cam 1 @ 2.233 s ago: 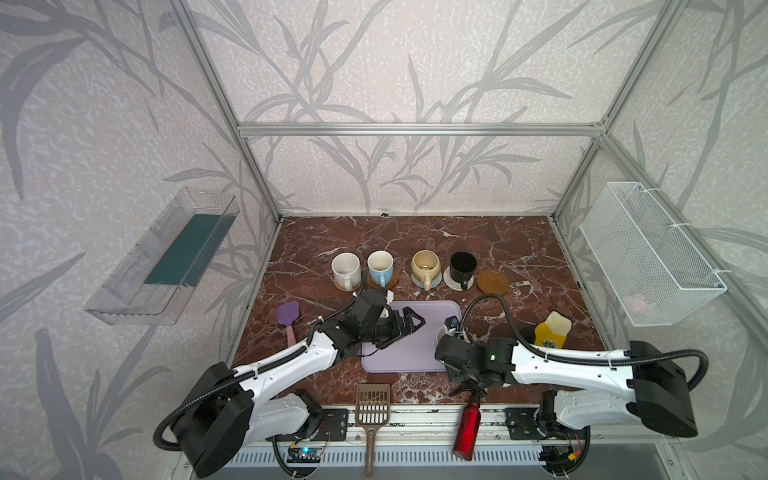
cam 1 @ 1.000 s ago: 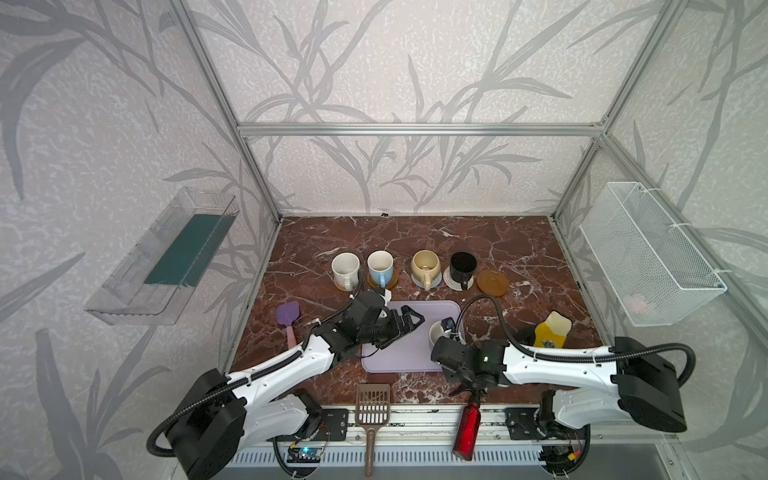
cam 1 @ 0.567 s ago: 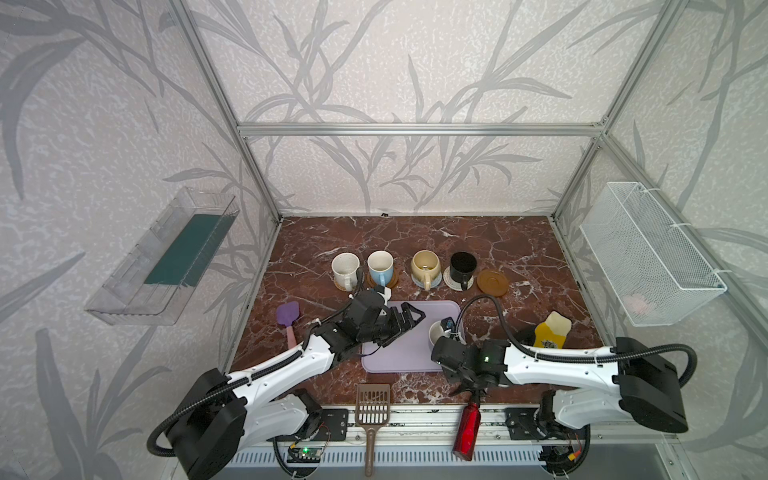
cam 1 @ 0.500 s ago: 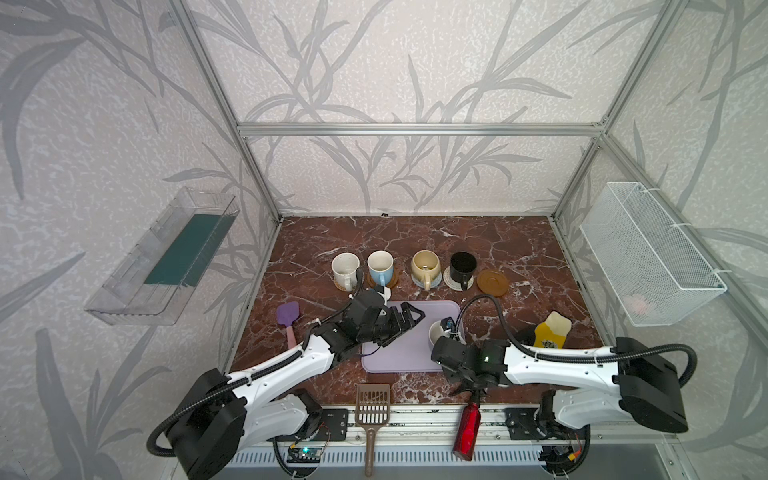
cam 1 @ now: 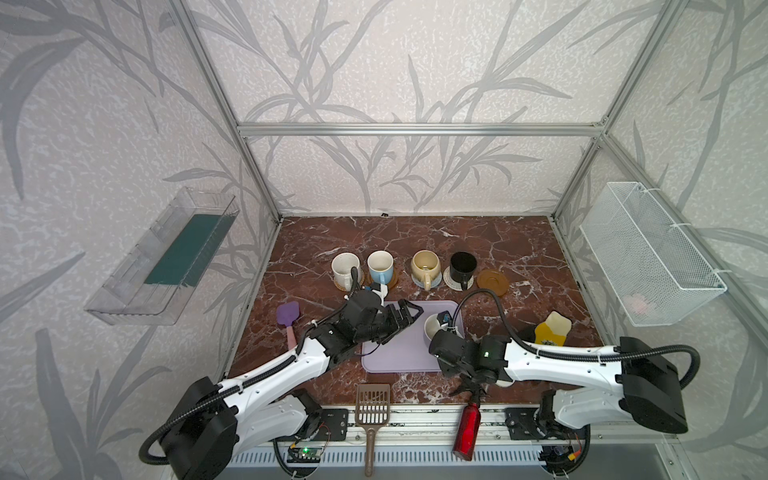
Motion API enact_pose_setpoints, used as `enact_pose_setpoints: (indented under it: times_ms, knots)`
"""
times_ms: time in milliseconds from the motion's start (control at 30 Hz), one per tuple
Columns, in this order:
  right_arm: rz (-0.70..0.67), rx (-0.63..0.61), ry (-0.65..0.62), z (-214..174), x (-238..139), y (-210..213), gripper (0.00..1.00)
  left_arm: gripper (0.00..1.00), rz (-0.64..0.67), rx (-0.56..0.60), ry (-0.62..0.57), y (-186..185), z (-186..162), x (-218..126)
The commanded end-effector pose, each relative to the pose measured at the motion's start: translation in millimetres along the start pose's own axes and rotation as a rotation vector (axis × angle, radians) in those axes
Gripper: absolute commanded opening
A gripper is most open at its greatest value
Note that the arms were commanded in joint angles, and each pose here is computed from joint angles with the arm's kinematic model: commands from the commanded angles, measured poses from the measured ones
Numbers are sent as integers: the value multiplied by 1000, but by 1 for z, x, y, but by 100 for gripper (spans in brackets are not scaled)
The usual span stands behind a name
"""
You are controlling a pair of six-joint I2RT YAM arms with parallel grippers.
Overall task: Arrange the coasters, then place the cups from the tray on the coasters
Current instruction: 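Lift the lavender mug with right gripper and carry it toward the wooden coaster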
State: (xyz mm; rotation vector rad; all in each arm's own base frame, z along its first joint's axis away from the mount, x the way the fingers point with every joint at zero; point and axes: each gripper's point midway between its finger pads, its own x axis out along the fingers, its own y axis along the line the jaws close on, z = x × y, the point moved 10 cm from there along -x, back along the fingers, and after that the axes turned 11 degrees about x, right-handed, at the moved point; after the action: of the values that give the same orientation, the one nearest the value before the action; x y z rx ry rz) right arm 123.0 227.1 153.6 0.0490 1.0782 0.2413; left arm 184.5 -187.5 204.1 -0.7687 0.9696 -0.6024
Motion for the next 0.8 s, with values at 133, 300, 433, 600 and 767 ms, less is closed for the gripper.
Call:
enact_pose_setpoints:
  times_ms: [133, 300, 433, 600, 767]
  knots:
    - [83, 45, -135, 38, -25, 10, 0, 99, -86, -8, -89, -19, 12, -5]
    - [90, 51, -161, 50, -33, 6, 0, 99, -108, -10, -90, -26, 16, -2]
    - [90, 61, -180, 59, -38, -3, 0, 99, -110, 0, -114, -31, 20, -3]
    - [81, 74, -198, 72, -46, -19, 0, 99, -112, 17, -119, -39, 24, -3]
    - [71, 79, -217, 79, -55, -27, 0, 99, -114, 40, -129, -47, 28, -1]
